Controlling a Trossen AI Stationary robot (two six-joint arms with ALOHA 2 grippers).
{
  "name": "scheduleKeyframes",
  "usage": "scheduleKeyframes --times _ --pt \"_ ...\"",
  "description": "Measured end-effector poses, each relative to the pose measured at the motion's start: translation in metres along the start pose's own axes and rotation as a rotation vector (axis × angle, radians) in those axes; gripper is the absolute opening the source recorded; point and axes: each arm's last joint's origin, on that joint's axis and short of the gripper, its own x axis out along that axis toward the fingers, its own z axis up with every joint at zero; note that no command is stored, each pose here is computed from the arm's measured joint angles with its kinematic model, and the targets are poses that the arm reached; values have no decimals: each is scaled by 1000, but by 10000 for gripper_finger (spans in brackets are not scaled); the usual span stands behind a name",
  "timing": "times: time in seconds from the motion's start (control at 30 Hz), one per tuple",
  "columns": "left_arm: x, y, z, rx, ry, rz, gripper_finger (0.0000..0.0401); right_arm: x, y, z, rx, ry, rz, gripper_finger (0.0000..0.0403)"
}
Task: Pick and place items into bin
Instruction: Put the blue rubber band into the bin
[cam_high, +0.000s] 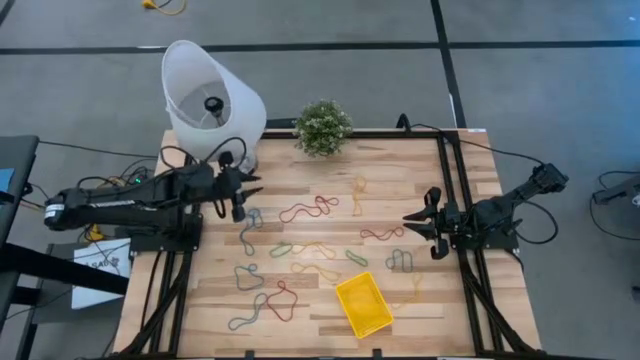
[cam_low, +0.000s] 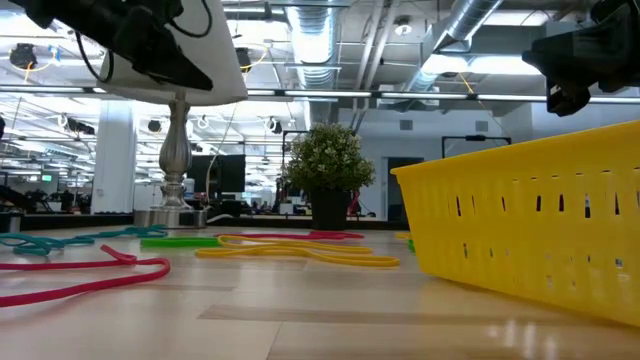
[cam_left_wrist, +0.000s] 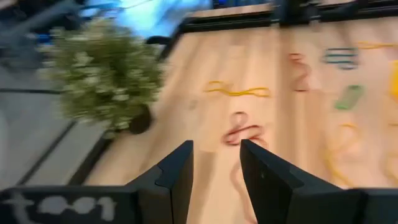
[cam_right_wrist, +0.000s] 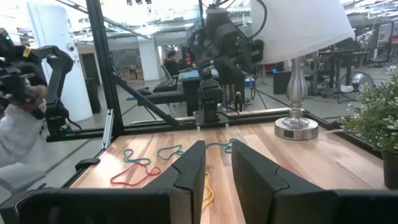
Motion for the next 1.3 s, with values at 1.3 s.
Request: scheduleKeyframes --times 1.3 --pt "21 -44 -110 -554 585 -46 123 0 0 0 0 0 0 72"
